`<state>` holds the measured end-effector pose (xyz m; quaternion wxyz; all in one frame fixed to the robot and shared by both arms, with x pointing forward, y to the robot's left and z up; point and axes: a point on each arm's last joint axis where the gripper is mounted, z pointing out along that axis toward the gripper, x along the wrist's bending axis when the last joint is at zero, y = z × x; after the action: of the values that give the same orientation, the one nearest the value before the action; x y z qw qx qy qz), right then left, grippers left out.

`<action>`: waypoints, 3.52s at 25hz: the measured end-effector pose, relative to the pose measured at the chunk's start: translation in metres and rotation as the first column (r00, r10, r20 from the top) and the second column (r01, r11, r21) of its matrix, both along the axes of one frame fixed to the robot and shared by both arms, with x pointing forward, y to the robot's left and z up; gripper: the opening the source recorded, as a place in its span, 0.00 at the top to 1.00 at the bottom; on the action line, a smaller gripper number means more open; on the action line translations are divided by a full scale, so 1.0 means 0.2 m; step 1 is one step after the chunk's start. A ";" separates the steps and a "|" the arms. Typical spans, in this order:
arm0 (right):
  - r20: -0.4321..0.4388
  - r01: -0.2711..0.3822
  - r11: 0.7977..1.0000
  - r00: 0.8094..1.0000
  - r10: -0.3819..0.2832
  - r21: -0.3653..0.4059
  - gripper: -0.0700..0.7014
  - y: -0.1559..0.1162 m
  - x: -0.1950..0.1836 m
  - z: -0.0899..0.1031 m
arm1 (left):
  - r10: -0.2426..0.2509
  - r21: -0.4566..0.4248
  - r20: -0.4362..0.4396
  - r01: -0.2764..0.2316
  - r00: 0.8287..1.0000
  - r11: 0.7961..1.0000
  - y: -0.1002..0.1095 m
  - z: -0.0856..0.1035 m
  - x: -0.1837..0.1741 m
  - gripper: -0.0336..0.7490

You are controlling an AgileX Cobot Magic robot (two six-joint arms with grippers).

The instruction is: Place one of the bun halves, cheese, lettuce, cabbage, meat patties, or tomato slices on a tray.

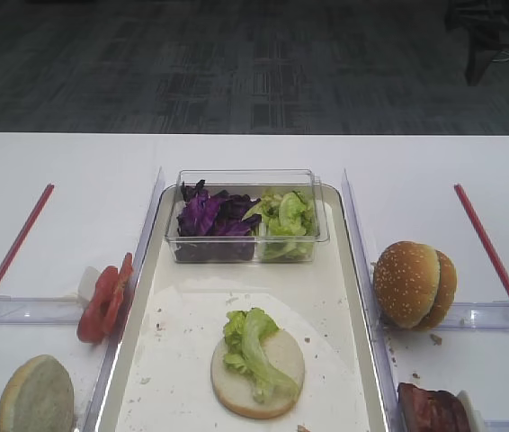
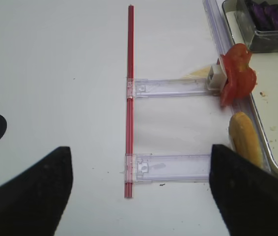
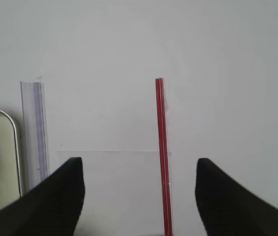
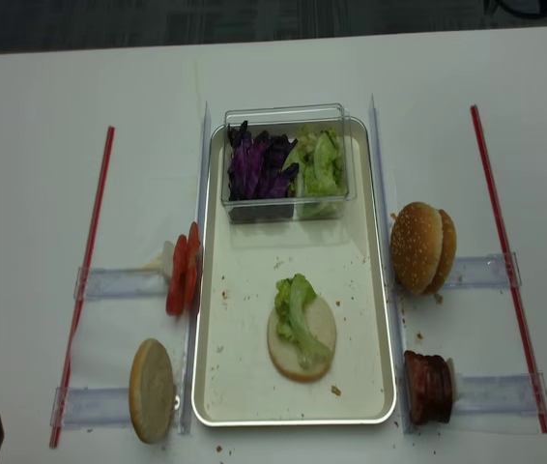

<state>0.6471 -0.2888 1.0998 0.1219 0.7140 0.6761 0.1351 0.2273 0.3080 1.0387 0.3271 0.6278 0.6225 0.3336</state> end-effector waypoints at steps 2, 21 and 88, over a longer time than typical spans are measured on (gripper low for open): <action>0.001 -0.001 1.000 1.000 0.001 0.014 0.28 0.01 -0.04 0.02 | 0.000 0.000 0.000 0.000 1.000 1.000 0.00 0.00 0.00 0.27; 0.073 -0.034 0.999 0.997 0.031 0.040 0.29 0.00 -0.96 0.21 | 0.000 0.000 0.000 0.000 1.000 1.000 0.00 0.00 0.00 0.27; 0.600 -0.081 0.993 0.792 0.117 -0.088 0.43 -0.05 -2.09 -0.30 | 0.000 0.000 0.000 0.000 1.000 1.000 0.00 0.00 0.00 0.27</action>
<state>0.2300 -0.2978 1.0400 0.3442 0.5935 0.6420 0.3421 0.2273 0.3080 1.0387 0.3271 0.6278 0.6225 0.3336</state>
